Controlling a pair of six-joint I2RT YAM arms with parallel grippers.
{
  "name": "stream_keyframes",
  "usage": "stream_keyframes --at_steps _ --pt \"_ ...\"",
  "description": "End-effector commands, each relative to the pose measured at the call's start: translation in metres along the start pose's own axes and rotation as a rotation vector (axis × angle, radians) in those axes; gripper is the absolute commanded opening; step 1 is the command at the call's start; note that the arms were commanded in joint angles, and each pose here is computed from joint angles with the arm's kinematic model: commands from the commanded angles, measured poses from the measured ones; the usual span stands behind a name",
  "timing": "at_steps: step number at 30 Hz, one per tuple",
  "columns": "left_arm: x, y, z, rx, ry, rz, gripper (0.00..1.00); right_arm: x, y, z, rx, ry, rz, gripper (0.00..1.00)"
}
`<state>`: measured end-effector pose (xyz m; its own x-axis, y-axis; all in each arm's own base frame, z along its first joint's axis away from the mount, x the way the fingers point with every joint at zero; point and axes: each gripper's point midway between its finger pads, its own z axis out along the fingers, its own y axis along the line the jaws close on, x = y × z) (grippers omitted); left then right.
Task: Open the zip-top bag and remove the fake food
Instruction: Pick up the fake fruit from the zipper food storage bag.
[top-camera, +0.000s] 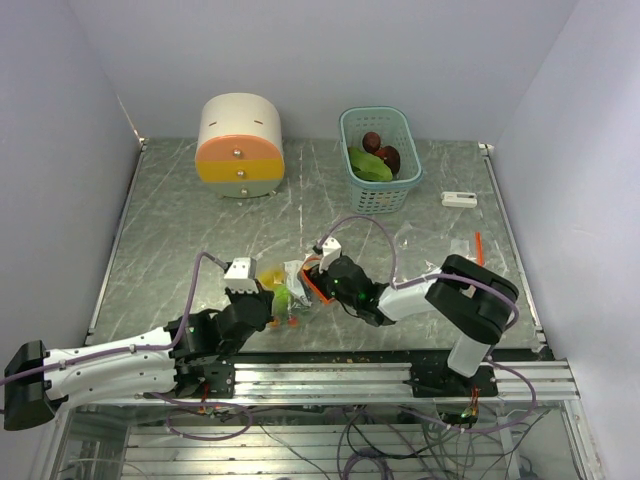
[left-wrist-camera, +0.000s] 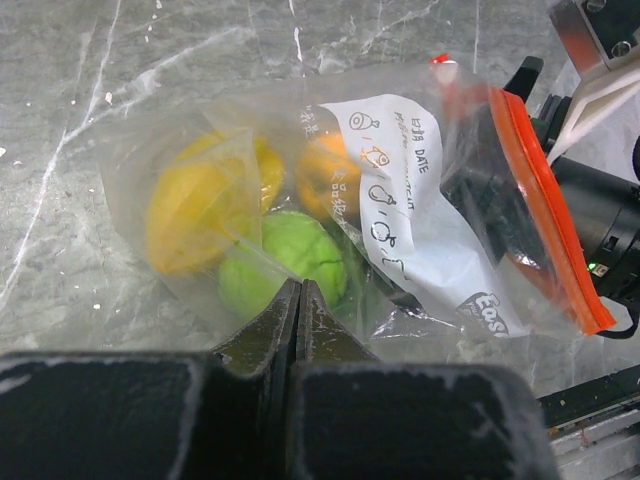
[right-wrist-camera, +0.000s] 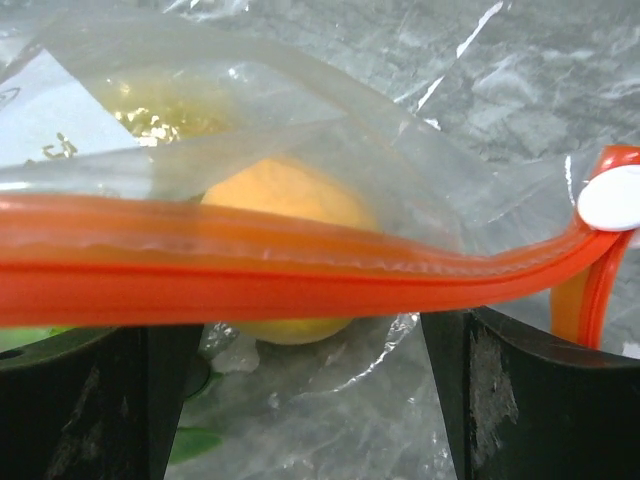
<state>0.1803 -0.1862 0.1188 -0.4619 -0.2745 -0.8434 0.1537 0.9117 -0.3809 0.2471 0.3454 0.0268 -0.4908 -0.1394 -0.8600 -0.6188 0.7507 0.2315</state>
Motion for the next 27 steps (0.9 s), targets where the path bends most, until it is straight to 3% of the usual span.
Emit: stream_keyframes --at_steps 1,8,13,18,27 --pt "0.001 0.001 0.0 0.008 -0.012 -0.016 0.07 -0.024 -0.006 0.012 0.03 -0.094 -0.074 0.88" --pt "0.003 0.003 -0.001 0.01 -0.006 -0.014 0.07 -0.048 0.003 0.017 -0.06 -0.207 -0.106 0.92" --pt "0.003 0.004 -0.002 0.014 -0.009 -0.023 0.07 -0.05 0.007 0.028 -0.083 -0.216 -0.128 0.91" --pt "0.005 0.005 -0.002 0.015 -0.005 -0.023 0.07 -0.046 0.006 0.039 -0.096 -0.192 -0.145 0.81" --pt "0.003 0.012 -0.006 0.009 -0.016 -0.036 0.07 -0.045 0.002 0.025 -0.108 -0.204 -0.104 0.52"
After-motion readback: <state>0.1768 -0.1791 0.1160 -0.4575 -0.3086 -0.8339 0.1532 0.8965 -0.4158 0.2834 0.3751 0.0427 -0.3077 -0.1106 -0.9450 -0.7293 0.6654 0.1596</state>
